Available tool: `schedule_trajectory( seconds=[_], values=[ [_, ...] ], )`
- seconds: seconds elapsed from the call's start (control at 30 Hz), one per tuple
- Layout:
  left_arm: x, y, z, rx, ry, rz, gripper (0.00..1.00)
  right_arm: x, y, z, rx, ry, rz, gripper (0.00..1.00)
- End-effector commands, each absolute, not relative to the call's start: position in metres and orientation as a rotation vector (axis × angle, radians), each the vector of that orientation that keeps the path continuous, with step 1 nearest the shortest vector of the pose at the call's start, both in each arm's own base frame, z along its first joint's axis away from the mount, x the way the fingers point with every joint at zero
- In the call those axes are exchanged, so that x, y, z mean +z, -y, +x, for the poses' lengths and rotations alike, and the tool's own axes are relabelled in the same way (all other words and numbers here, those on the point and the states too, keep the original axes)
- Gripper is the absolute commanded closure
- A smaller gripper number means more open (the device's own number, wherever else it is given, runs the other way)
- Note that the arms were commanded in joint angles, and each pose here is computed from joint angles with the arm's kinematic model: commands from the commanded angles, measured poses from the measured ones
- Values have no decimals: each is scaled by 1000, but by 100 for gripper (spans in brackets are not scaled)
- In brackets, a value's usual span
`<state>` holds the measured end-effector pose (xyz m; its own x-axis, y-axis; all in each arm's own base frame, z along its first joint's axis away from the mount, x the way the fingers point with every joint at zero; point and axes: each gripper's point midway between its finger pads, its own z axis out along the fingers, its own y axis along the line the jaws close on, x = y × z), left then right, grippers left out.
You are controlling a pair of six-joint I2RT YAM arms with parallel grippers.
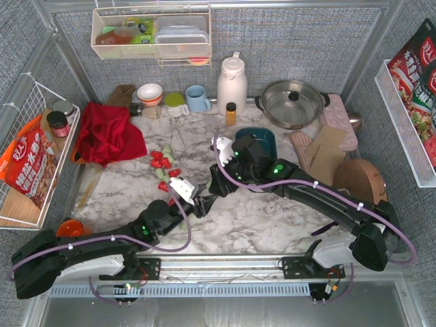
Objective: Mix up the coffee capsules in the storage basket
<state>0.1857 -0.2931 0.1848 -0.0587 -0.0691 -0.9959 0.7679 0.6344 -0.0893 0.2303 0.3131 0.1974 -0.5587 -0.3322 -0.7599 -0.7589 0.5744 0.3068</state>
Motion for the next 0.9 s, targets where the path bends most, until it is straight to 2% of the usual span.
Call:
schedule_trajectory(
  seconds=[0.0,0.17,0.5,0.57,0.6,0.63,0.87],
  values=[
    [216,286,194,-769,-1391,501,67,194,-314,220,846,-2181,-913,52],
    [219,280,196,-755,-1388,467,66,191,-314,218,842,-2202,-919,65],
    [215,272,200,-735,-1418,422,34,191,-309,236,793,-2213,-787,83],
    [212,270,202,-726,-1433,407,21,190,-305,244,769,-2219,-736,84],
    [210,268,203,-719,-1445,397,6,189,-301,249,749,-2221,-704,84],
    [206,265,204,-705,-1468,390,2,189,-296,255,727,-2222,-670,84],
    [173,219,218,-535,-1687,127,1,182,-222,328,372,-2163,-318,85]
  ],
)
